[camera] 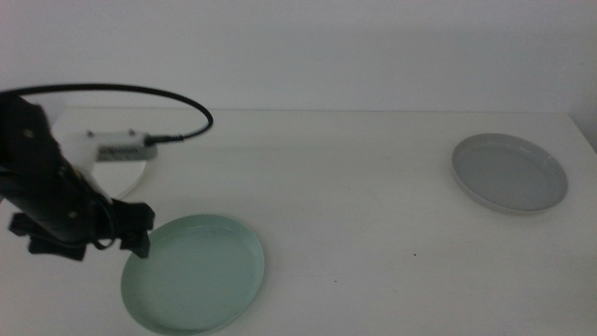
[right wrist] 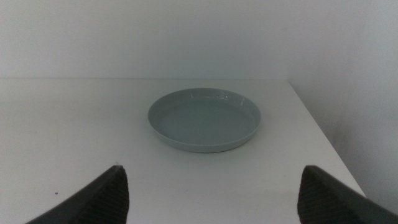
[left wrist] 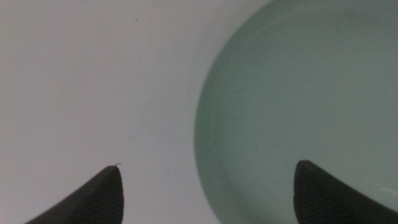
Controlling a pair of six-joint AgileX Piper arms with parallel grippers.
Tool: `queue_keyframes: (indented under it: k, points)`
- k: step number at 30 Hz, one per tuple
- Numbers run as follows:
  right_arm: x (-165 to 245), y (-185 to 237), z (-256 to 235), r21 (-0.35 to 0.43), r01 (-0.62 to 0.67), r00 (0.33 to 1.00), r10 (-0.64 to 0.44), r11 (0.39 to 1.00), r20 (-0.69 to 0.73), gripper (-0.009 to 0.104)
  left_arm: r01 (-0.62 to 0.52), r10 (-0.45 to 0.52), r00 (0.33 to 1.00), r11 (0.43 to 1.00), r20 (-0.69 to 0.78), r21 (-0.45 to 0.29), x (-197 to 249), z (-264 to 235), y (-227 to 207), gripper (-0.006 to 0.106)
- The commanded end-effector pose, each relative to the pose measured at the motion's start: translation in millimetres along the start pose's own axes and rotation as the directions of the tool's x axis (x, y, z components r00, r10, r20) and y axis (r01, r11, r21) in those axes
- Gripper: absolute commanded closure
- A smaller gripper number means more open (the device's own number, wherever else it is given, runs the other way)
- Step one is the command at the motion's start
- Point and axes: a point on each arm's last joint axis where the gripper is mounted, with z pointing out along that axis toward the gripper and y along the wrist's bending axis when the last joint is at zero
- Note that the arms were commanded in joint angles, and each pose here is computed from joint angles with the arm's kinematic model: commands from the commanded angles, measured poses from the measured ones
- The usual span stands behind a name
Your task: Stack the three bowls on top of each other.
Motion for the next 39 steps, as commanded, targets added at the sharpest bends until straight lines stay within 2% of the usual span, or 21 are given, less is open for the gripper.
queue_keyframes:
  k: [1,8,15,17,20,22,27,32,39]
  points:
    - [0,-1,0,0.009,0.012,1.000,-0.012,1.000,0.011,0.004,0.021,-0.021,1.000,1.000,-0.022,0.009,-6,17,-2,0.007]
    - [0,-1,0,0.009,0.012,1.000,-0.012,1.000,0.011,0.004,0.032,-0.029,0.990,0.999,-0.140,0.019,-7,60,-2,0.007]
    - [0,-1,0,0.009,0.012,1.000,-0.012,1.000,0.011,0.004,0.034,-0.030,0.985,0.999,-0.172,0.022,-7,79,-2,0.011]
    - [0,-1,0,0.009,0.012,1.000,-0.012,1.000,0.011,0.004,0.040,-0.035,0.983,0.999,-0.181,0.024,-7,82,-2,0.018]
    - [0,-1,0,0.009,0.012,1.000,-0.012,1.000,0.011,0.004,0.047,-0.041,0.983,0.999,-0.181,0.028,-7,82,-2,0.035]
    - [0,-1,0,0.009,0.012,1.000,-0.012,1.000,0.011,0.004,0.049,-0.043,0.983,0.998,-0.181,0.029,-7,82,-3,0.051]
    - [0,-1,0,0.009,0.012,1.000,-0.012,1.000,0.011,0.004,0.028,-0.024,0.985,0.999,-0.173,0.019,-7,78,-2,0.103]
    - [0,-1,0,0.009,0.012,1.000,-0.012,1.000,0.011,0.004,0.026,-0.018,0.991,0.998,-0.134,0.052,-9,38,-8,0.102]
    - [0,-1,0,0.009,0.012,1.000,-0.012,1.000,0.011,0.004,-0.054,0.050,0.998,0.991,0.036,0.121,-44,-26,-43,0.102]
